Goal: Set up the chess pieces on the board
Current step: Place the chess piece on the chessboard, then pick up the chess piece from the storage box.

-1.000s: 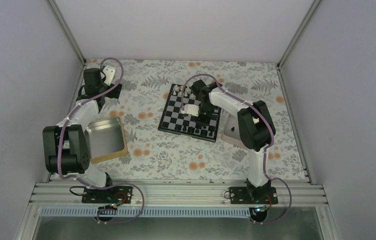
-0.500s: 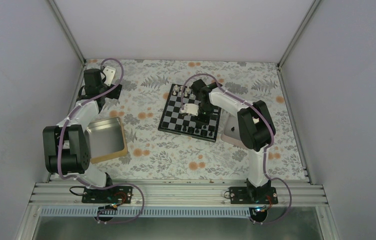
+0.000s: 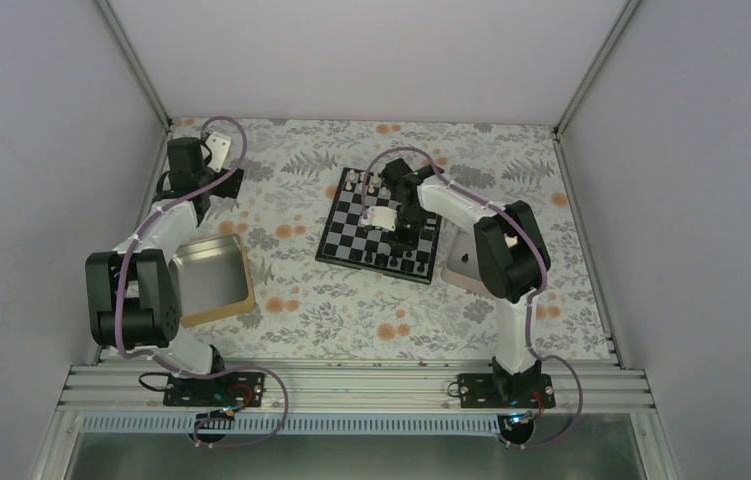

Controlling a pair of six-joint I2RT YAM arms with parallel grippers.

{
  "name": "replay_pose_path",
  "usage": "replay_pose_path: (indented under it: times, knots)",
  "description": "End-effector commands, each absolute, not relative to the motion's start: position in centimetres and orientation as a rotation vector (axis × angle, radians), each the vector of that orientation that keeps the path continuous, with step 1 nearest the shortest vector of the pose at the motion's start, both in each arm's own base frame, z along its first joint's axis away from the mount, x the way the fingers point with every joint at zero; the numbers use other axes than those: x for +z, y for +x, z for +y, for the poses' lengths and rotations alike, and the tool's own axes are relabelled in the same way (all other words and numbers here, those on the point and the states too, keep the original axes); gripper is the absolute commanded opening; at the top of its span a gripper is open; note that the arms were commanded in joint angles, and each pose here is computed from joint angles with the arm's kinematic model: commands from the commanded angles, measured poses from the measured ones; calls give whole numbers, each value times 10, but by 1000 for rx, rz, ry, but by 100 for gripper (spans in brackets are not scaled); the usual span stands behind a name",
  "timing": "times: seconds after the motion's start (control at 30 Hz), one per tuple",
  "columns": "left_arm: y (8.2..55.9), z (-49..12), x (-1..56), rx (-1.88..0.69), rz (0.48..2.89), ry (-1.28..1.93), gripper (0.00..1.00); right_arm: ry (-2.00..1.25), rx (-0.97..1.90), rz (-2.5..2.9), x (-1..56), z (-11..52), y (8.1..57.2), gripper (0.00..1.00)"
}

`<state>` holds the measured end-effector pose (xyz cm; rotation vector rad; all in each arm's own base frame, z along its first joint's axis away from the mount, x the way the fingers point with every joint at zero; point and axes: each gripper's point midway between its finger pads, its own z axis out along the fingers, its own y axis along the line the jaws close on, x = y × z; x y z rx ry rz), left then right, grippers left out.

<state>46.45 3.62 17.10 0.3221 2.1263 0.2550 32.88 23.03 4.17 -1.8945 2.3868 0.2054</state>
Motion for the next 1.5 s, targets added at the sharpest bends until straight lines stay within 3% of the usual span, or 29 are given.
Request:
replay_pose_path:
  times: [0.0, 0.23, 0.5, 0.73, 1.47]
  knots:
    - [464, 36, 186, 242, 2079, 305, 100, -1863, 188, 2347, 58, 236, 332, 27]
    - [463, 36, 194, 245, 2064, 301, 100, -1707, 176, 2300, 117, 218, 347, 30]
    - [465, 34, 198, 227, 2060, 297, 100, -1380, 43, 2455, 154, 114, 362, 32]
    - [468, 33, 194, 214, 2067, 291, 100, -1229, -5, 2583, 125, 41, 346, 33]
    - [473, 33, 185, 210, 2090, 292, 100, -1299, 222, 2728, 43, 61, 323, 34]
